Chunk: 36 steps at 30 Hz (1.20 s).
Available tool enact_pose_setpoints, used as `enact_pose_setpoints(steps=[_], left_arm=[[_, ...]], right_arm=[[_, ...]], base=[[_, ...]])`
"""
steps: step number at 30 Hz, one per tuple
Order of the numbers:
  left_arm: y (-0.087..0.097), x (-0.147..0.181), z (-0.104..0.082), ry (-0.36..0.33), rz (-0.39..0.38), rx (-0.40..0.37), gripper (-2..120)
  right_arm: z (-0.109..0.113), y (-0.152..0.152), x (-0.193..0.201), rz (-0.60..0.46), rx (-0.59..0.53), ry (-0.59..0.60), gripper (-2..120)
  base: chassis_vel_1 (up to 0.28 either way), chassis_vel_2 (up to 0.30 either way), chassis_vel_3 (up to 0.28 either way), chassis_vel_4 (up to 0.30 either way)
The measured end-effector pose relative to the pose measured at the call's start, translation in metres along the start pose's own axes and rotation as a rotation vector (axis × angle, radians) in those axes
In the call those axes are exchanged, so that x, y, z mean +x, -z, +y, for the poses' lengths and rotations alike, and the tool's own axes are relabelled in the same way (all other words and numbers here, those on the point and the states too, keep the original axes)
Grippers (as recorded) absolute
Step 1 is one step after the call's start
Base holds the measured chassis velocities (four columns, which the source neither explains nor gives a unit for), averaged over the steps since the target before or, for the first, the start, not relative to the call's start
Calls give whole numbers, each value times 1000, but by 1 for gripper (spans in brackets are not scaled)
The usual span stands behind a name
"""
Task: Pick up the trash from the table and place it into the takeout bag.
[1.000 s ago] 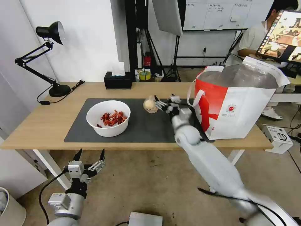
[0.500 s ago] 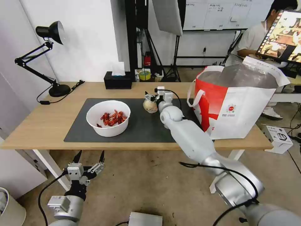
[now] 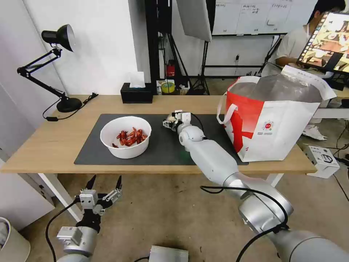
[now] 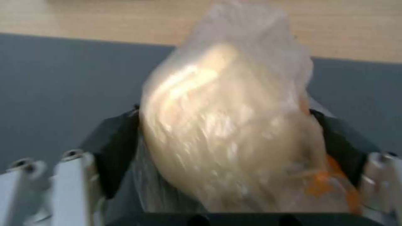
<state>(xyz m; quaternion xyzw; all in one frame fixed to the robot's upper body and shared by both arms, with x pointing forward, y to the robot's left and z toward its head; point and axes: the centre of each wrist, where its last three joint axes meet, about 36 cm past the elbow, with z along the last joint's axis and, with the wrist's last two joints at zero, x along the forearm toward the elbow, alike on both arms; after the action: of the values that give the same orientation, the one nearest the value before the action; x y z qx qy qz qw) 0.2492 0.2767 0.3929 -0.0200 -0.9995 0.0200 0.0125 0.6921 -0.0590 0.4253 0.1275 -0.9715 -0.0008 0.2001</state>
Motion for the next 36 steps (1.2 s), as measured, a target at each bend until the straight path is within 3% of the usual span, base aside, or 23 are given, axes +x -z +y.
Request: enact_pose_setpoints(steps=[6, 9, 12, 19, 24, 30, 34, 36], left_arm=[[-3, 0, 1, 6, -4, 3, 100], [-4, -1, 1, 9, -5, 5, 100], [-4, -1, 1, 8, -5, 5, 100], [-5, -2, 0, 6, -5, 20, 100], [-5, -1, 1, 9, -4, 19, 100], [-4, 0, -1, 4, -4, 16, 100], [-5, 1, -2, 0, -2, 13, 100], [-5, 2, -3, -5, -1, 13, 100]], right_arm=[[-2, -4, 2, -1, 2, -6, 63], [-2, -8, 5, -20, -2, -2, 46], [-1, -10, 8, -30, -4, -4, 39], [-4, -18, 34, -146, -3, 21, 12], [-17, -22, 59, -215, -7, 33, 6], [-54, -34, 117, -328, 48, 92, 6], [-73, -41, 144, -360, 83, 130, 6], [-92, -52, 172, -374, 111, 149, 6]], base=[[0, 0, 0, 0], [0, 0, 0, 0], [0, 0, 0, 0], [0, 0, 0, 0], [0, 0, 0, 0], [0, 0, 0, 0], [0, 0, 0, 0], [0, 0, 0, 0]])
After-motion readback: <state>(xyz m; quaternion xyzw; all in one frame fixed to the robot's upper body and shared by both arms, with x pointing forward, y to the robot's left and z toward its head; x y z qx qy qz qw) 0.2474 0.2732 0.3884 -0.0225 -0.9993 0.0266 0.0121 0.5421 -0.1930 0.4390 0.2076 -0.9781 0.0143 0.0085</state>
